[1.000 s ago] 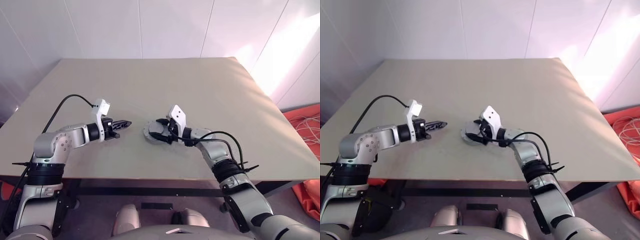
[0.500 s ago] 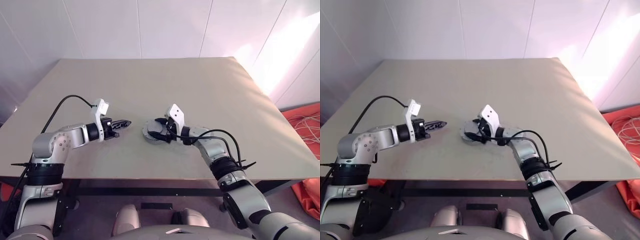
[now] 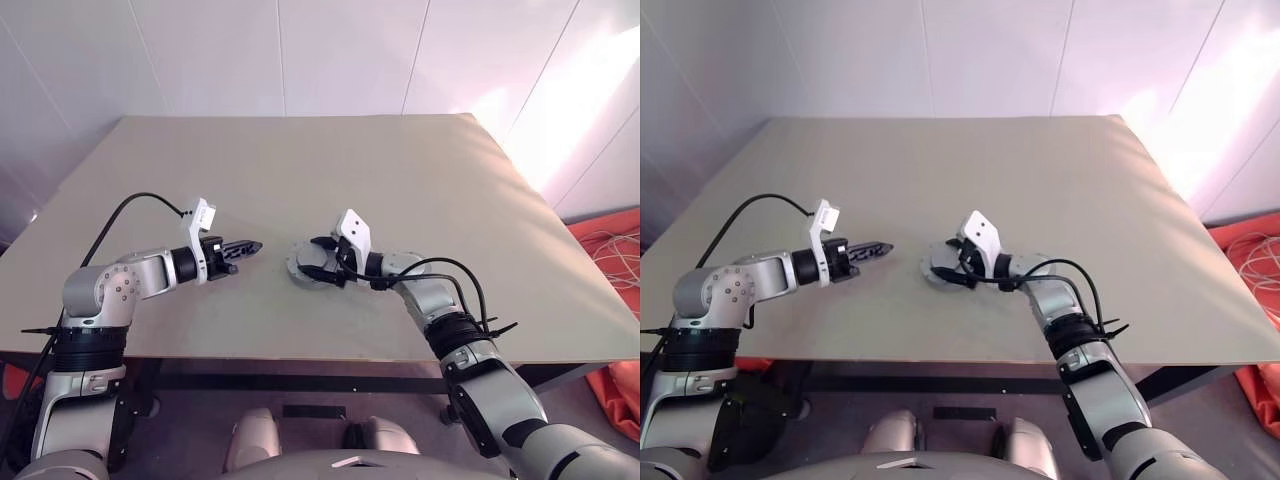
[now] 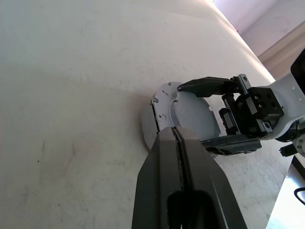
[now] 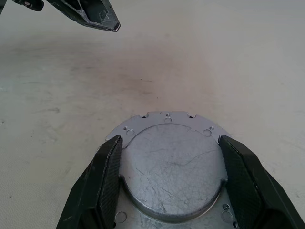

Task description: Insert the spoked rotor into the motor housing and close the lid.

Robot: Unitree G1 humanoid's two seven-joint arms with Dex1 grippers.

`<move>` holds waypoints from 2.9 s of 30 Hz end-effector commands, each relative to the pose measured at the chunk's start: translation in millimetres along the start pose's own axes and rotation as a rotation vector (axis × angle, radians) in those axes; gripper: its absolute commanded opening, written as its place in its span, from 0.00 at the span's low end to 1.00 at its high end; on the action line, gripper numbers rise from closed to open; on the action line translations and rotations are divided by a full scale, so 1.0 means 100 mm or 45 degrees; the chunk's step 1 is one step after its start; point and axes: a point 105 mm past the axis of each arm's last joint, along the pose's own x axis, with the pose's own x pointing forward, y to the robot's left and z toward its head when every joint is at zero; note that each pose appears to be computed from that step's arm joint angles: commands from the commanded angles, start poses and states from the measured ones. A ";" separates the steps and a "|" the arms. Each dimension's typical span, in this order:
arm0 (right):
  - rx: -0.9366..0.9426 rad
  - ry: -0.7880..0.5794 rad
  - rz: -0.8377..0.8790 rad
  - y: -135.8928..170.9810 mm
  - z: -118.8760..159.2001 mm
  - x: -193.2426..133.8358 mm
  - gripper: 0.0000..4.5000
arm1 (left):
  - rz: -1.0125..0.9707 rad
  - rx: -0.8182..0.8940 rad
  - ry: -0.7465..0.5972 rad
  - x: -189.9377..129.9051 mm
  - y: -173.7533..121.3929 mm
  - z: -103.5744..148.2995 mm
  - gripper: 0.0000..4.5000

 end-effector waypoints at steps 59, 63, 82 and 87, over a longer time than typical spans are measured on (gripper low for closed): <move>0.079 0.287 0.026 -0.01 -0.36 -0.14 0.69 | -0.027 -0.514 0.179 0.72 -0.21 -0.41 0.00; 0.074 0.280 0.017 -0.03 -0.33 -0.14 0.69 | -0.005 -0.527 0.163 0.70 -0.16 -0.39 0.00; -0.064 0.184 -0.004 -0.09 0.06 -0.17 0.99 | 0.029 -0.565 0.124 0.65 -0.06 -0.33 0.00; -0.019 0.031 -0.042 -0.18 0.37 -0.19 0.99 | -0.033 -0.561 0.149 0.67 -0.15 -0.33 0.00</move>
